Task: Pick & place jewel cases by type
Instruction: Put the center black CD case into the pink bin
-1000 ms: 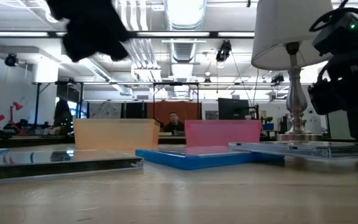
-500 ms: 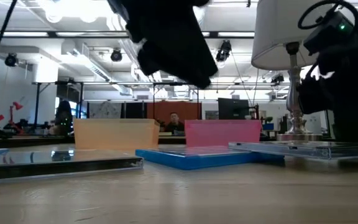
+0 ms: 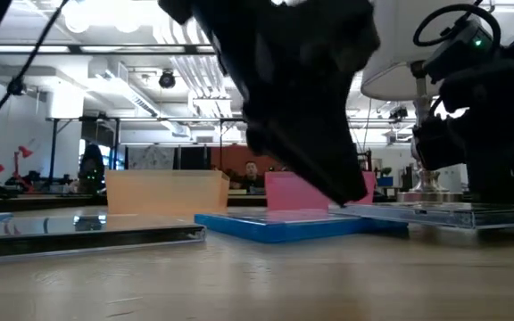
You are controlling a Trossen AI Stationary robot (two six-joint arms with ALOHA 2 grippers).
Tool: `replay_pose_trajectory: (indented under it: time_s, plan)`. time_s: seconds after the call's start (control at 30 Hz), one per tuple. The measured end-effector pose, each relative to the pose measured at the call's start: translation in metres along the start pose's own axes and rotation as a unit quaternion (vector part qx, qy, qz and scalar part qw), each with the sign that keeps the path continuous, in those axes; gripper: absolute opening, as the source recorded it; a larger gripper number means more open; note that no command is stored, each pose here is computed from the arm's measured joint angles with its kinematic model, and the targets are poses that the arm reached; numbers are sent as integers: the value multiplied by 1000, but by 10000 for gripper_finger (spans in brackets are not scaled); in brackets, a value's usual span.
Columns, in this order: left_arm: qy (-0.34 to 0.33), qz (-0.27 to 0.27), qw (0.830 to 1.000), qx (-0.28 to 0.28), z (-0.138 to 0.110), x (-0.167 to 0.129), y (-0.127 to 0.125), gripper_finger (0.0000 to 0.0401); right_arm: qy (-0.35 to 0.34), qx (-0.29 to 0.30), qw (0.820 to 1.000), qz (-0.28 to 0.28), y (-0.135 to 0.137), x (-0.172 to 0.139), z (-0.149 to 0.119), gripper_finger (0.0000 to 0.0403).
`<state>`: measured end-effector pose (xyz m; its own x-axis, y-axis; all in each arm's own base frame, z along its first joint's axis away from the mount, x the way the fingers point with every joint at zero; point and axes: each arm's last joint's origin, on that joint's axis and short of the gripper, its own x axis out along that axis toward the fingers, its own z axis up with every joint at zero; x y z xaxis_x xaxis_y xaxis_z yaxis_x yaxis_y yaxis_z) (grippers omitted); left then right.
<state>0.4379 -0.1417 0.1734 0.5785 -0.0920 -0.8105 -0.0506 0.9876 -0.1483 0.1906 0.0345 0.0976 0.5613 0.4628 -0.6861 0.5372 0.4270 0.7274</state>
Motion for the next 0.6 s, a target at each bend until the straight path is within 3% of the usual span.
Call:
replay_pose_trajectory:
  time_s: [0.27, 0.6]
  plan:
    - [-28, 2, 999, -26, 13, 6, 25, 123, -15, 4, 1000, 4, 5, 1, 3, 219]
    - [-45, -8, 998, -32, 17, 8, 28, 123, -66, 47, 996, 24, 9, 3, 9, 219]
